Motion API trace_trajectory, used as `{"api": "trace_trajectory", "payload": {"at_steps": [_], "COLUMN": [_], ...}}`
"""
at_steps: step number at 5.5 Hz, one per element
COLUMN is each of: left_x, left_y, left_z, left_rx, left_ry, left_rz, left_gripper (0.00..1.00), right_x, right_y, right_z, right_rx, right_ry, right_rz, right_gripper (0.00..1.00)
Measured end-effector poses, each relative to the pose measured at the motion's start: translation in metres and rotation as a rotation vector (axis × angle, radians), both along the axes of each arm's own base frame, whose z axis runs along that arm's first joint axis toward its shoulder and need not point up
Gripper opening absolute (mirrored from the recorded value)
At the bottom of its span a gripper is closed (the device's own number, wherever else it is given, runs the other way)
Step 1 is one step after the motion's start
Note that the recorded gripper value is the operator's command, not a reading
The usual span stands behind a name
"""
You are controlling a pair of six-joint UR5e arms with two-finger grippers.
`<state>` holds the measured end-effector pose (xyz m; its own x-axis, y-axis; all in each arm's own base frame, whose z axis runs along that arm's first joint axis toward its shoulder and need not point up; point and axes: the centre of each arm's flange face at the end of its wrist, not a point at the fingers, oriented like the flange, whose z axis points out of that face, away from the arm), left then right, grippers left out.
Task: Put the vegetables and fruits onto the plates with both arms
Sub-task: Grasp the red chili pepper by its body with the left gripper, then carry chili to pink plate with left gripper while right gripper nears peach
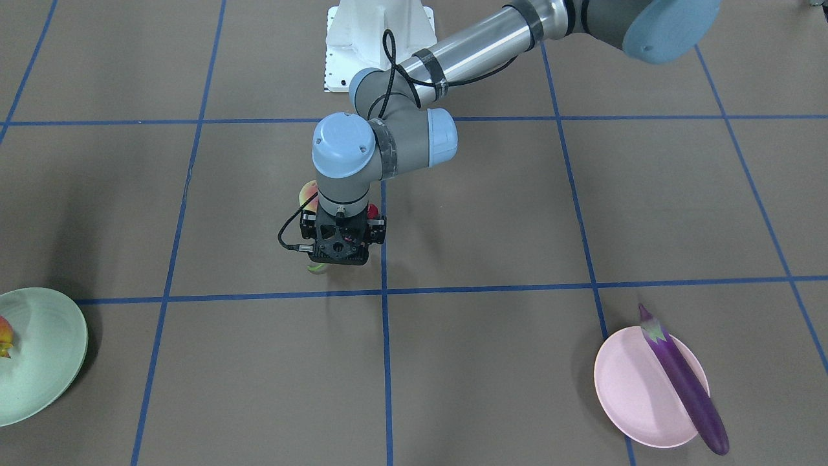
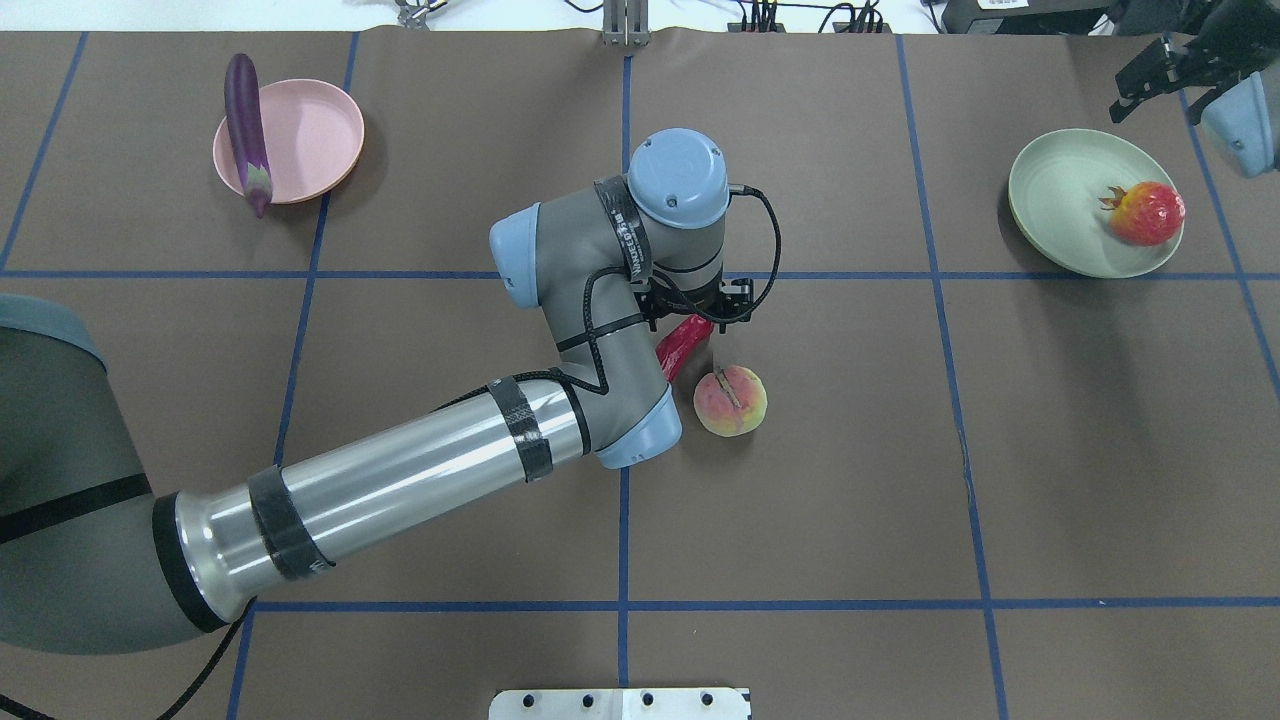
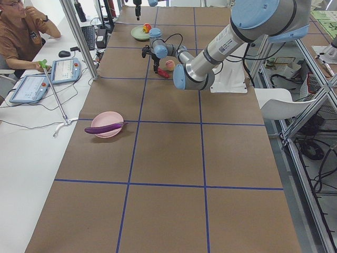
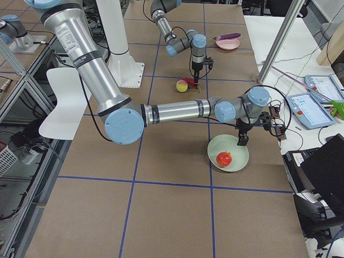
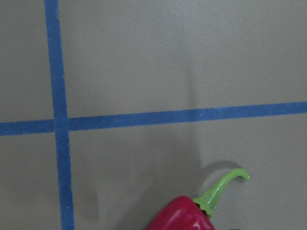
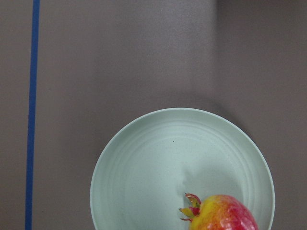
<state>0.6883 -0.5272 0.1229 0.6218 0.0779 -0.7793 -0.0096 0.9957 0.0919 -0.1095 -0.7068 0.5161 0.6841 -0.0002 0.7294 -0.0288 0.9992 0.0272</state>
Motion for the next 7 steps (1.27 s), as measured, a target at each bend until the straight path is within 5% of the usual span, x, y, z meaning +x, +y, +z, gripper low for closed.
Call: {"api": "trace_trajectory", "payload": {"at_steps": [1, 2, 4, 7], "left_x": [0.002, 0.002, -0.004, -0.078], "left_y": [0.002, 0.002, -0.003, -0.076], "left_z": [0.001, 0.001, -0.002, -0.005], "left_rx": [0.003, 0.005, 0.011, 0.063], "left_ry": [-0.004, -0.005, -0.001, -0.017], "left_rz": [-0.002, -0.002, -0.008, 0.003], "left_gripper": [0.51, 0.08, 0.0, 0.0], "right_x": [-0.001, -0.001, -0.002, -0.042], "right_y": [0.0, 0.001, 0.001, 0.014], "right_z": [-0.002, -0.005, -0.01, -0.059], "right_rx": [-0.006, -0.006, -0.003, -0.034], "right_ry": [-0.007, -0.01, -0.014, -0.055], "right_rz": [0.006, 0.007, 0.012, 0.065], "right_gripper": [1.0, 1.0, 1.0, 1.0]}}
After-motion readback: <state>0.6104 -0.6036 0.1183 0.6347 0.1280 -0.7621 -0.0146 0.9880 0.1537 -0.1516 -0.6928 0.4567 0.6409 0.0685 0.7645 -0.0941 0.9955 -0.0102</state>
